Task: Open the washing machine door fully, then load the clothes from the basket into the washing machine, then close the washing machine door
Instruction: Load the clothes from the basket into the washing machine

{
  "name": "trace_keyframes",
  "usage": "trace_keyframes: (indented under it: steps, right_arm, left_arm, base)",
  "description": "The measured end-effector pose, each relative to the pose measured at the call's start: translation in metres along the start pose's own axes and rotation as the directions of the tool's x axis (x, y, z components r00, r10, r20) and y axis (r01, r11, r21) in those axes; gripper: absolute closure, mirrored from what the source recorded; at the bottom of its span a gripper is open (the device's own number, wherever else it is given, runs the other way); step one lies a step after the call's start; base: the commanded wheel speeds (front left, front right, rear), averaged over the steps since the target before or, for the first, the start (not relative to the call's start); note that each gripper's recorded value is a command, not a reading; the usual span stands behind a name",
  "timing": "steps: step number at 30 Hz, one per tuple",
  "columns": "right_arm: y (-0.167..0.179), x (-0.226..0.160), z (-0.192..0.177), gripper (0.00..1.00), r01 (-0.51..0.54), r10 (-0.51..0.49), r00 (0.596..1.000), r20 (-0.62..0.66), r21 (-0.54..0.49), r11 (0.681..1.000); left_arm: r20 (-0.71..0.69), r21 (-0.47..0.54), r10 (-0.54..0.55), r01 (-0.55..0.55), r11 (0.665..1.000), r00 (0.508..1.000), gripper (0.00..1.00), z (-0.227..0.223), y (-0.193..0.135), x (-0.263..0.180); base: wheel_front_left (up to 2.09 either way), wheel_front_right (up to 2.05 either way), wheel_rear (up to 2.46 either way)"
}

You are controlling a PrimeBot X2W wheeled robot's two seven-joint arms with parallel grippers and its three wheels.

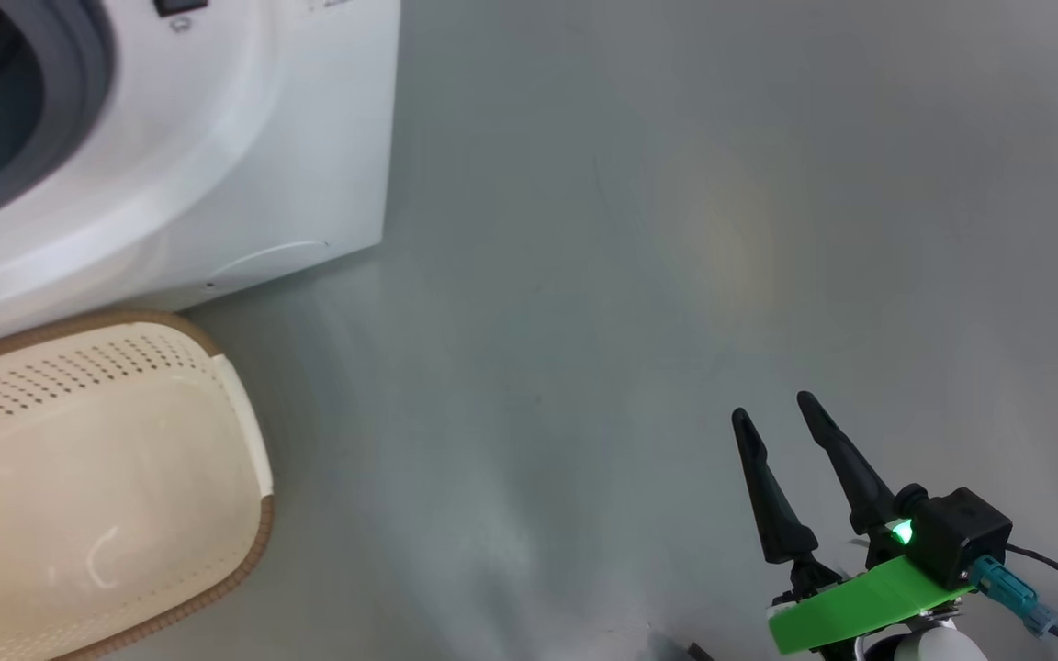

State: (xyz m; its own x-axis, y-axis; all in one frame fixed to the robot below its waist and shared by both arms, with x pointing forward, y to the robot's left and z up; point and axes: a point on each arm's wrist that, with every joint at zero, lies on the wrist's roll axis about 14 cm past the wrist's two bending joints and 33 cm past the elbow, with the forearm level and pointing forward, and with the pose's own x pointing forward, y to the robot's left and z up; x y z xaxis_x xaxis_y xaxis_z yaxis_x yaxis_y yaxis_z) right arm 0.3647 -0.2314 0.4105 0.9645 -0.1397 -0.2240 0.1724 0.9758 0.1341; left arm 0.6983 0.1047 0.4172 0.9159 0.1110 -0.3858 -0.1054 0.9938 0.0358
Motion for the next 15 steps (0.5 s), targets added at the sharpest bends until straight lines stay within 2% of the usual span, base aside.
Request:
trace_keyframes:
  steps: [15]
  right_arm:
    - [0.025,0.007,0.020,0.00,-0.088,0.087,0.994,0.071,0.010,0.996]
  left_arm:
    - [0.086,-0.069,-0.014,0.020,0.997,0.996,0.00,0.012,0.011,-0.045]
  base:
    - [0.00,0.00,0.00]
